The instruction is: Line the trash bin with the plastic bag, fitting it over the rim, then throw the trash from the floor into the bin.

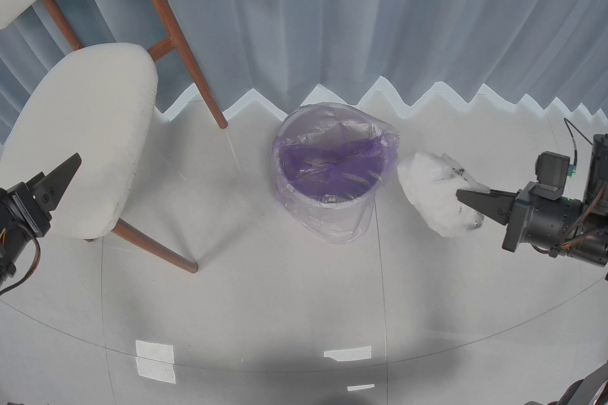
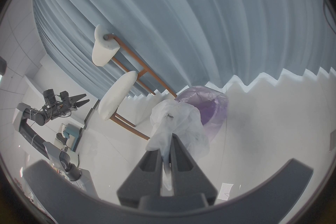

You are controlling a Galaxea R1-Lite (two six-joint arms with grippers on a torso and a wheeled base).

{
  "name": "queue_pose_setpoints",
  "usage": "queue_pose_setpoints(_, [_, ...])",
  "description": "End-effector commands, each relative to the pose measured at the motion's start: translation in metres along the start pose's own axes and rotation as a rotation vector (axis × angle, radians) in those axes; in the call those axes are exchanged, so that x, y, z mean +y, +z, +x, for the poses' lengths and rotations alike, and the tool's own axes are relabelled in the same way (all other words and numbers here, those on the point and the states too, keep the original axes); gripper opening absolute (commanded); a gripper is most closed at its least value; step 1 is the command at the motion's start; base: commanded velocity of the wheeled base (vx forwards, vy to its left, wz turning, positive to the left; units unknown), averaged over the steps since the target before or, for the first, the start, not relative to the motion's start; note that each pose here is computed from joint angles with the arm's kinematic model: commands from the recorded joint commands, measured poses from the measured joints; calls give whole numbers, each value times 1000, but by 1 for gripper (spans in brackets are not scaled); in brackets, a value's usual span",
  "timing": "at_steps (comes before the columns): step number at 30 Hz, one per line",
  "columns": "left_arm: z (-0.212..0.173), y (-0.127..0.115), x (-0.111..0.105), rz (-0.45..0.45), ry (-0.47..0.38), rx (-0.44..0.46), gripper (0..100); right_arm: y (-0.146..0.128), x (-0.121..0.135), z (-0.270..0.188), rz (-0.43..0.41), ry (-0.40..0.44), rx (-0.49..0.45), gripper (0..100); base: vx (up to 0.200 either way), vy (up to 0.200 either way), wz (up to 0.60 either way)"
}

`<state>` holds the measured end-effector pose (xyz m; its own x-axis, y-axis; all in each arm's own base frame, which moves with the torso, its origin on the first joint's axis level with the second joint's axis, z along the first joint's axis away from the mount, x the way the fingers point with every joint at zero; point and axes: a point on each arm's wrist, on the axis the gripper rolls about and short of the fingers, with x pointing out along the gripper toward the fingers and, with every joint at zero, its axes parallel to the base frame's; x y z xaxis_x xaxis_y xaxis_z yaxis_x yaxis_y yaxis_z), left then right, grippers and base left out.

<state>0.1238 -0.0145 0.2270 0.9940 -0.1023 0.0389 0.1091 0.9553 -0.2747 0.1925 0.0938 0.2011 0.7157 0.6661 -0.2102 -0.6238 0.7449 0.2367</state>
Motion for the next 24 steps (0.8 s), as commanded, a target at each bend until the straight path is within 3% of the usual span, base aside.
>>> queue_pose_setpoints(1, [-7,0,2,-1,12,-20,100,-10,-15,70,-24,28,55,0,0,0,0])
queue_pose_setpoints(4, [-6,1,3,0,16,-22,100,-19,-24,98,-68,25,20,0,0,0,0])
queue_pose_setpoints(6, [-4,2,3,1,24,-22,100,-16,-35,150,-122,15,-130,0,0,0,0])
queue_pose_setpoints(9, [-5,-1,5,2,37,-15,100,-11,-35,185,-146,42,-211,0,0,0,0])
queue_pose_setpoints(18, [-1,-3,12,5,87,-2,100,-18,-52,248,-158,9,-276,0,0,0,0])
queue_pose_setpoints(24, [-1,-3,14,5,103,-3,100,-21,-59,256,-157,-2,-290,0,0,0,0])
